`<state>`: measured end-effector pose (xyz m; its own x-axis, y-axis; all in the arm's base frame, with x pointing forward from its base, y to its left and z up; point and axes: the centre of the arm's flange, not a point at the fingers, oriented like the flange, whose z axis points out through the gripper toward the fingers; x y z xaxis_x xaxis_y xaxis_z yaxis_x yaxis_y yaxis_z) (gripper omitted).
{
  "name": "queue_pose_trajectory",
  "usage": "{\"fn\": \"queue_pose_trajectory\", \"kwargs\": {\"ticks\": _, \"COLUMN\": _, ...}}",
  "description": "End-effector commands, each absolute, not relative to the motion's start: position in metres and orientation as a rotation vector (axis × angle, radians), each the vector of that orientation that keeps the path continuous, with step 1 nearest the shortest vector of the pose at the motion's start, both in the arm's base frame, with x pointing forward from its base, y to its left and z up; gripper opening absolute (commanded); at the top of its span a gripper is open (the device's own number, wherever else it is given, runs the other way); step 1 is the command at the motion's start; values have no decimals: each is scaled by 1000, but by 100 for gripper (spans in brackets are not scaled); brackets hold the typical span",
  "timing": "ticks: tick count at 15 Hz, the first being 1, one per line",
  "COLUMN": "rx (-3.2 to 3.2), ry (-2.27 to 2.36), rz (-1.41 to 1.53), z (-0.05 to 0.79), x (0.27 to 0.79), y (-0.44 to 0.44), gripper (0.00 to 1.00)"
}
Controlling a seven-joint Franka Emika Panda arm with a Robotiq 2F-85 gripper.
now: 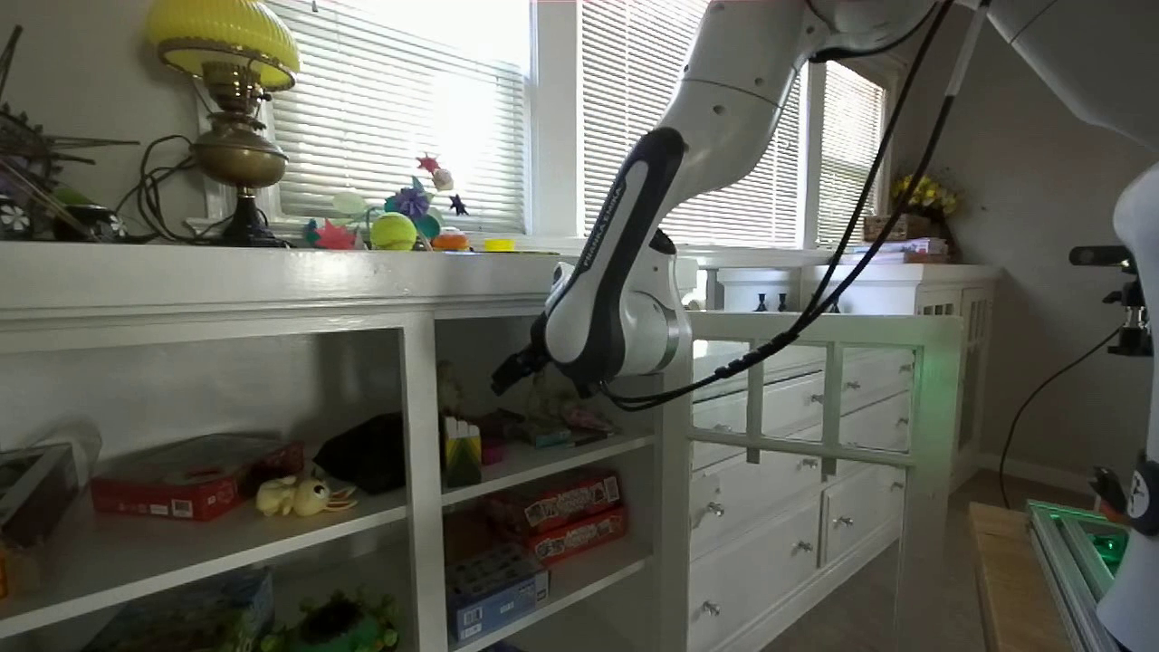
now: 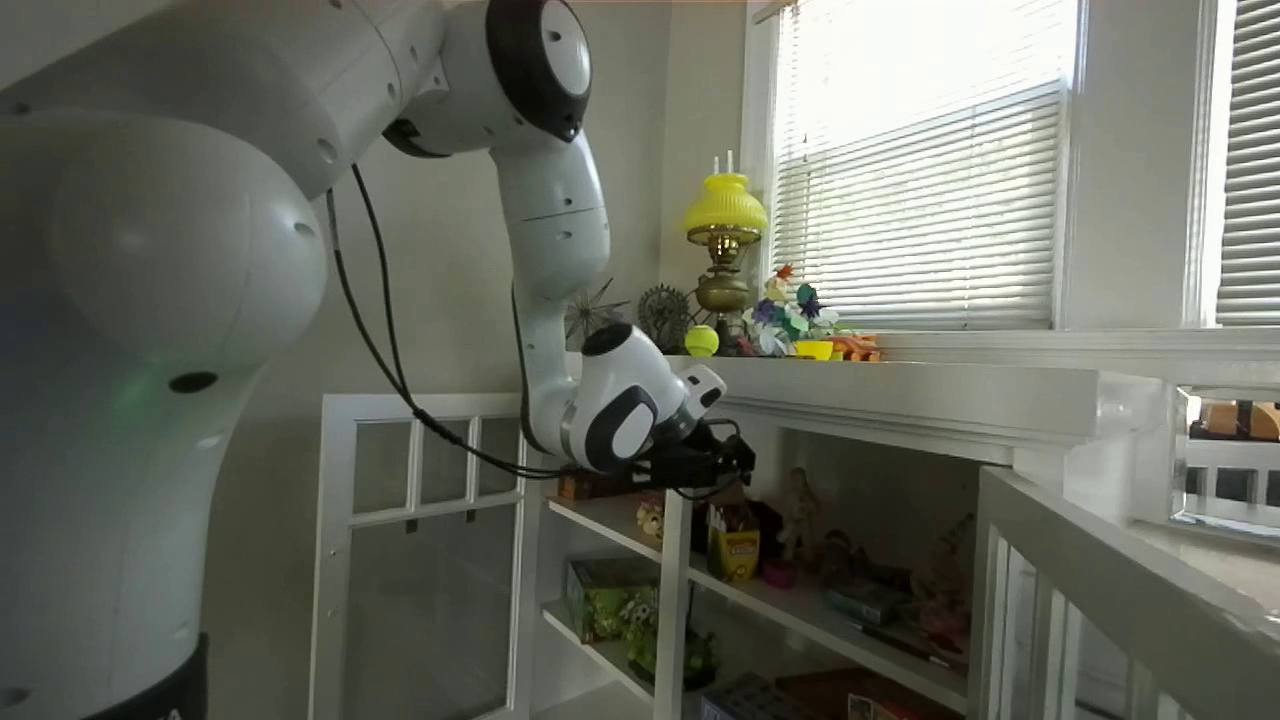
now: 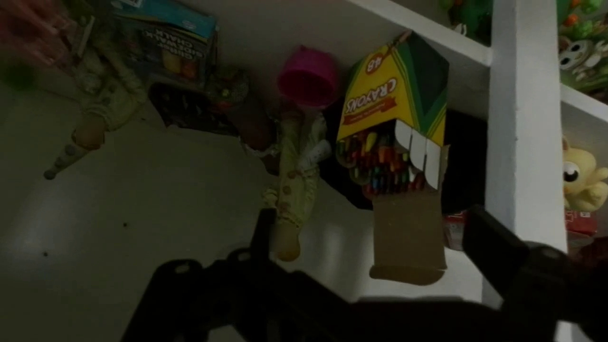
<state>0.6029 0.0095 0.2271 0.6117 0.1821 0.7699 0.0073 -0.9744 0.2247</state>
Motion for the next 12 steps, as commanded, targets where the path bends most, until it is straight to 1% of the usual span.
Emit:
{"fn": "queue_pose_trajectory", "kwargs": {"ticks": 1, "rx": 2608, "ry": 103, "rz": 1347, "z": 210, "x": 628, "y": -8, "gripper": 100}}
{"fn": "queue_pose_trajectory", "kwargs": {"ticks": 3, "rx": 2592, "ry": 99, "rz": 1358, "z": 205, "x": 636, "y": -13, "gripper": 100}}
{"fn": "queue_pose_trajectory", "kwargs": {"ticks": 4, "rx": 2615, "ry": 104, "rz": 1305, "z": 214, "x": 619, "y": -10, "gripper": 100}}
{"fn": "queue_pose_trajectory", "kwargs": {"ticks": 12, "rx": 2621, "ry": 93, "rz": 1350, "z": 201, "x": 635, "y": -12, "gripper": 100}}
